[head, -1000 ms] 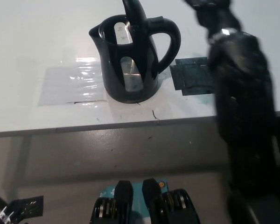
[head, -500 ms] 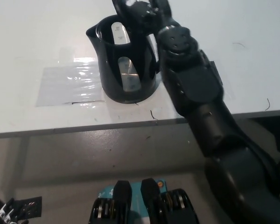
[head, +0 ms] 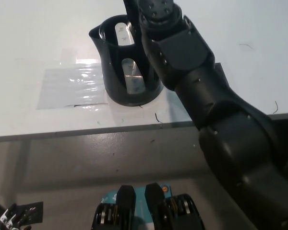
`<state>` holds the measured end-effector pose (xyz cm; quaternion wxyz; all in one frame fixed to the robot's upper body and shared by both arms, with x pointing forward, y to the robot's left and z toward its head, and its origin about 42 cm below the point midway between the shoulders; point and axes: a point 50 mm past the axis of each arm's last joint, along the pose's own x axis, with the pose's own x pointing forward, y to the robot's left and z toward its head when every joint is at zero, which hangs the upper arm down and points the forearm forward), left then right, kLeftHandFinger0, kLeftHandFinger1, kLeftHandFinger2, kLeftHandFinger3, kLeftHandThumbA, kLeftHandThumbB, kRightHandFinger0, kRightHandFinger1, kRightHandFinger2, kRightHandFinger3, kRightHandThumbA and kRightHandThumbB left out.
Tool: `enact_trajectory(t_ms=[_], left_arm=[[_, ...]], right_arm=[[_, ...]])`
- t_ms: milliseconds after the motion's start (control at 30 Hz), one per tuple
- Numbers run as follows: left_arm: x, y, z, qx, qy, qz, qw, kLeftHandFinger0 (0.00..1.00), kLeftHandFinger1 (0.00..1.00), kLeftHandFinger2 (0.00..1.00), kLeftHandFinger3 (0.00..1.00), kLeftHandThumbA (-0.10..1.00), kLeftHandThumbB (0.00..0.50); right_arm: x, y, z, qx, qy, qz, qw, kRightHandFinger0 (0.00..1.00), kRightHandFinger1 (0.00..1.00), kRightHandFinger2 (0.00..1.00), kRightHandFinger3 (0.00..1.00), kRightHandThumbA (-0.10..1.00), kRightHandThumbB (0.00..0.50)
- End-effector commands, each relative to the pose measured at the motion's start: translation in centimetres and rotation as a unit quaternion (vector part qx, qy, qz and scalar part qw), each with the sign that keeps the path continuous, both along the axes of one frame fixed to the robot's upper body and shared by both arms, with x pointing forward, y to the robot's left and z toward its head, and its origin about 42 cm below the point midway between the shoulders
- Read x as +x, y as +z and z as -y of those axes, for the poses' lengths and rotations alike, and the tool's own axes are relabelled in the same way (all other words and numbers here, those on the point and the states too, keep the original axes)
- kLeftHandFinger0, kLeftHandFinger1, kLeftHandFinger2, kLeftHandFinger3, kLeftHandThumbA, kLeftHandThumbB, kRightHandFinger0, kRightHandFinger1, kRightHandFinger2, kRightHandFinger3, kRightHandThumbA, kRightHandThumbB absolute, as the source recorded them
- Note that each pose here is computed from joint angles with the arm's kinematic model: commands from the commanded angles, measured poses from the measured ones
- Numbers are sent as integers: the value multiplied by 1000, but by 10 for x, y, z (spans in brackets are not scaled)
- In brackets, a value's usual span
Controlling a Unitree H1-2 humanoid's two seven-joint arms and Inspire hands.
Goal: The robot uses its right hand to push down on the lid of a kettle kept in the middle of the desk to close it
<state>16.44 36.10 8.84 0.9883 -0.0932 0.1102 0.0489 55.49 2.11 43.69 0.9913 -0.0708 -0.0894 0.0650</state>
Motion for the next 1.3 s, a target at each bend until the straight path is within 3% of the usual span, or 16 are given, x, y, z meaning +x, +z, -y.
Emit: enact_trajectory(t_ms=[0,67,167,367,500,667,800,867,967,1067,1167,1267], left_arm=[[-3,10,-3,10,-11,13,1000,1000,1000,1000,1000,165,208],[-4,12,-3,13,-11,10,1000,1000,1000,1000,1000,164,202],[-5,9,1,12,-16,9,1000,1000,1000,1000,1000,190,205],[-5,9,4,6,-17,13,1000,1000,1000,1000,1000,176,189],[-5,10,4,4,-18,16,1000,1000,1000,1000,1000,190,200],[-4,11,2,-3,-17,19,1000,1000,1000,1000,1000,176,208],[-2,11,3,7,-19,17,1000,1000,1000,1000,1000,196,196],[-2,9,4,3,-16,16,1000,1000,1000,1000,1000,182,212],[-4,9,5,-1,-15,19,1000,1000,1000,1000,1000,172,205],[-3,10,6,-3,-16,22,1000,1000,1000,1000,1000,182,209],[0,11,6,-4,-18,23,1000,1000,1000,1000,1000,195,230],[3,12,6,-2,-19,25,999,1000,1000,1000,1000,192,236]], right_arm=[[-14,51,-22,25,17,72,997,717,773,879,1000,225,70],[-16,44,-29,24,20,65,997,795,824,922,1000,213,66],[-17,29,-34,34,21,47,998,825,846,960,1000,201,64],[-18,12,-40,33,19,35,999,709,765,903,1000,204,61],[-17,-2,-40,37,15,25,999,783,802,928,1000,194,53],[-14,-14,-33,64,14,18,998,771,791,957,1000,214,56],[-17,-45,-31,124,32,-6,992,834,860,970,1000,273,87],[-23,-83,-34,140,50,-27,989,966,996,1000,1000,319,100],[-30,-110,-37,160,63,-41,984,1000,1000,1000,1000,342,83],[-37,-137,-38,159,71,-47,984,1000,1000,1000,1000,500,88],[-41,-151,-40,170,74,-59,981,1000,1000,1000,1000,614,60],[-43,-157,-42,161,73,-62,982,1000,1000,1000,1000,670,48]])
